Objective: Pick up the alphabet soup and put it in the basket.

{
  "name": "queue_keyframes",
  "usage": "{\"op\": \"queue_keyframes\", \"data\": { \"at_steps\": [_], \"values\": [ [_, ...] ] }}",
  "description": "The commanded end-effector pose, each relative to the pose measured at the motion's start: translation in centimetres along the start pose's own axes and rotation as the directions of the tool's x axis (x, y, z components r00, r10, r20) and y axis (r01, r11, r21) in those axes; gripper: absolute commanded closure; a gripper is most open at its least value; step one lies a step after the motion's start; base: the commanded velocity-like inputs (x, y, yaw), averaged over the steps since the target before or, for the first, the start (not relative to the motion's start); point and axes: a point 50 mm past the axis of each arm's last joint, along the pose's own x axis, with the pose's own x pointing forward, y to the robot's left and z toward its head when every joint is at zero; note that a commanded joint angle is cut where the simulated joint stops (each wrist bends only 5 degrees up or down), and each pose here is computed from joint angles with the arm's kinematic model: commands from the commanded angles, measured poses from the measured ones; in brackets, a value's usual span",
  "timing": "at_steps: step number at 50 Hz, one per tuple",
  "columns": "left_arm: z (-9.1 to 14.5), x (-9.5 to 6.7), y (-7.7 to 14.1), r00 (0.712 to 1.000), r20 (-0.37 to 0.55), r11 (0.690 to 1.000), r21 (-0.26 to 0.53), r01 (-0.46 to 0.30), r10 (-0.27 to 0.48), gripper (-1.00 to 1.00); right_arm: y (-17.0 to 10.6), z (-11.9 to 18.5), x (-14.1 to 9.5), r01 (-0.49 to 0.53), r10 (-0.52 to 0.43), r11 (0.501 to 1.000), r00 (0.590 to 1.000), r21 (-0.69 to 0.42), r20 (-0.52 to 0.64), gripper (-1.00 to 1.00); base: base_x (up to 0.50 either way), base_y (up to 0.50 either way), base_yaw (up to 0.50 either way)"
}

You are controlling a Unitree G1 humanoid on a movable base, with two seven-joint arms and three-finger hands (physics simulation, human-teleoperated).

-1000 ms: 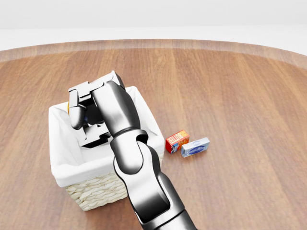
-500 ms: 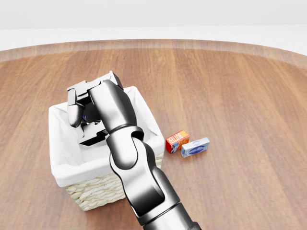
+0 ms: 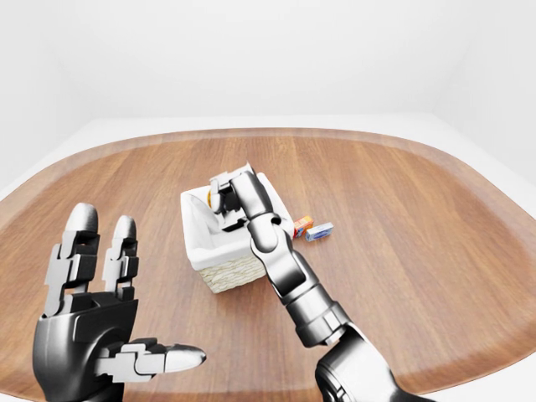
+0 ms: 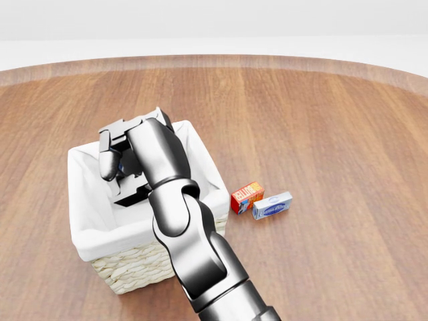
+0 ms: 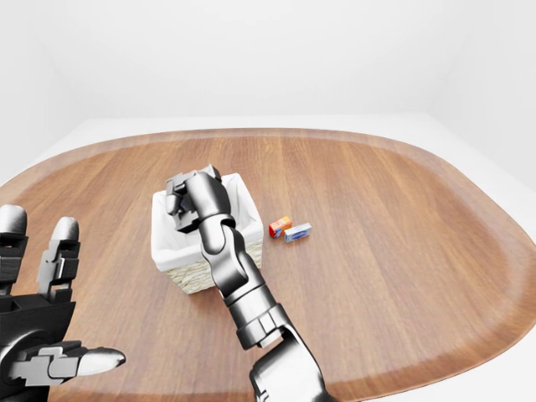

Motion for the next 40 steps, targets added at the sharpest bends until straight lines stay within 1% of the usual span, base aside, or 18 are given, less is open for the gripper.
{"op": "queue_keyframes", "data": {
  "at_steps": [1, 26, 27, 28, 40],
  "values": [
    [0.03, 0.00, 0.01, 1.000, 0.002, 1.000, 0.001, -0.001, 0.001, -1.00, 0.03, -0.17, 0.22, 0.020, -0.020, 1.000, 1.000, 0.001, -0.013, 1.00, 0.00, 0.00, 0.00],
    [0.09, -0.03, 0.04, 1.000, 0.004, 1.000, 0.001, -0.001, 0.001, -1.00, 0.34, -0.19, 0.18, 0.006, -0.006, 1.000, 1.000, 0.000, -0.016, 1.00, 0.00, 0.00, 0.00],
    [0.08, 0.01, 0.05, 1.000, 0.005, 1.000, 0.002, -0.002, 0.002, -1.00, 0.39, -0.21, 0.16, 0.007, -0.007, 1.000, 1.000, -0.002, -0.017, 0.61, 0.00, 0.00, 0.00],
    [0.08, 0.08, 0.07, 1.000, 0.007, 1.000, 0.003, -0.002, 0.002, -1.00, 0.50, -0.24, 0.20, -0.007, 0.007, 1.000, 1.000, 0.001, -0.020, -1.00, 0.00, 0.00, 0.00],
    [0.13, 0.11, 0.11, 1.000, 0.011, 1.000, 0.004, -0.004, 0.004, -1.00, 0.57, -0.33, 0.18, -0.009, 0.009, 1.000, 1.000, -0.003, -0.023, -1.00, 0.00, 0.00, 0.00]
  ]
}}
